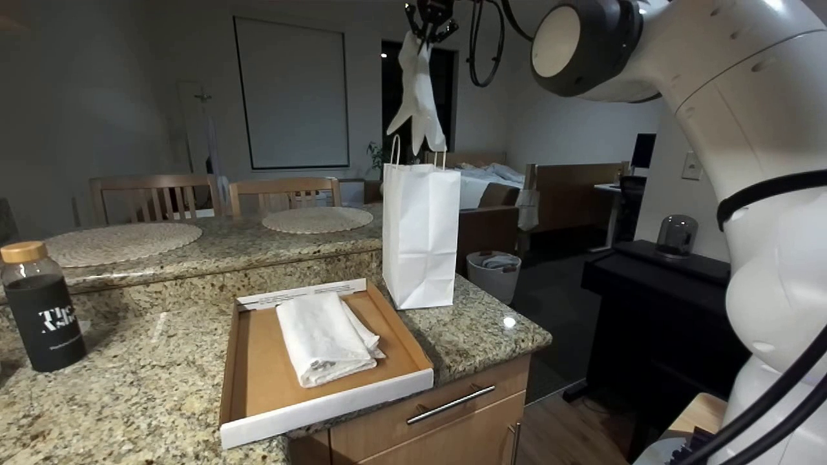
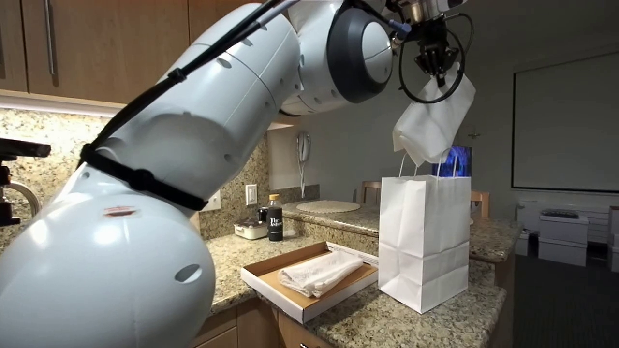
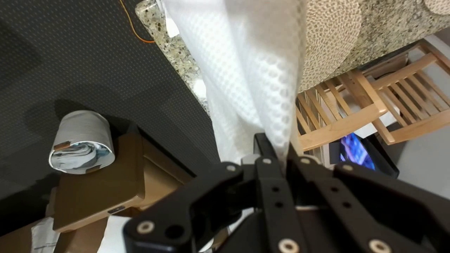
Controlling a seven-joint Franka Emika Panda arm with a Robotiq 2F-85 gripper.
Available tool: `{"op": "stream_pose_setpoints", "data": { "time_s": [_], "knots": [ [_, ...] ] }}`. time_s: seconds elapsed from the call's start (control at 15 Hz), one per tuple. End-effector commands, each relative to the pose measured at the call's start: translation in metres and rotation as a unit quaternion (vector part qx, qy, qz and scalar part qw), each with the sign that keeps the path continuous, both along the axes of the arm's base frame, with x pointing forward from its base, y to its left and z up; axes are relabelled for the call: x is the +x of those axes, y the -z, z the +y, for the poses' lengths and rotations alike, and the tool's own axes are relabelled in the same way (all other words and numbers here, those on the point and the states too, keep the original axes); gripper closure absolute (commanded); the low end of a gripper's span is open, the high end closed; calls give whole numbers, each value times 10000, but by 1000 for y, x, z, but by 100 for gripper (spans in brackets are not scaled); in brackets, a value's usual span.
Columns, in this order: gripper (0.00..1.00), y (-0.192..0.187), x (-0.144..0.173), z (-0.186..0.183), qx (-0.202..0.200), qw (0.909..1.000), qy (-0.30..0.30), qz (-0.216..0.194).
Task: Place one white towel in the white bag
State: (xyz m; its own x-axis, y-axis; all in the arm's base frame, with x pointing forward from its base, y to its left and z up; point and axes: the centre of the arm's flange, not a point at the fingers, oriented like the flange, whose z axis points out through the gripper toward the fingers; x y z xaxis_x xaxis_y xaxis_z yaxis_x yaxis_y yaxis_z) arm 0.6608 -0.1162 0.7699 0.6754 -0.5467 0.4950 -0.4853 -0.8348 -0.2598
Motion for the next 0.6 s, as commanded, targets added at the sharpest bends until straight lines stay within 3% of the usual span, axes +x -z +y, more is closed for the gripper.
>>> {"op": "stream_pose_setpoints", "data": {
  "time_s": [0.0,0.53],
  "knots": [
    [93,-26,12,-19,299,9995,-89,-40],
    [93,-21,27,-47,503,9983,284,121]
  ]
}}
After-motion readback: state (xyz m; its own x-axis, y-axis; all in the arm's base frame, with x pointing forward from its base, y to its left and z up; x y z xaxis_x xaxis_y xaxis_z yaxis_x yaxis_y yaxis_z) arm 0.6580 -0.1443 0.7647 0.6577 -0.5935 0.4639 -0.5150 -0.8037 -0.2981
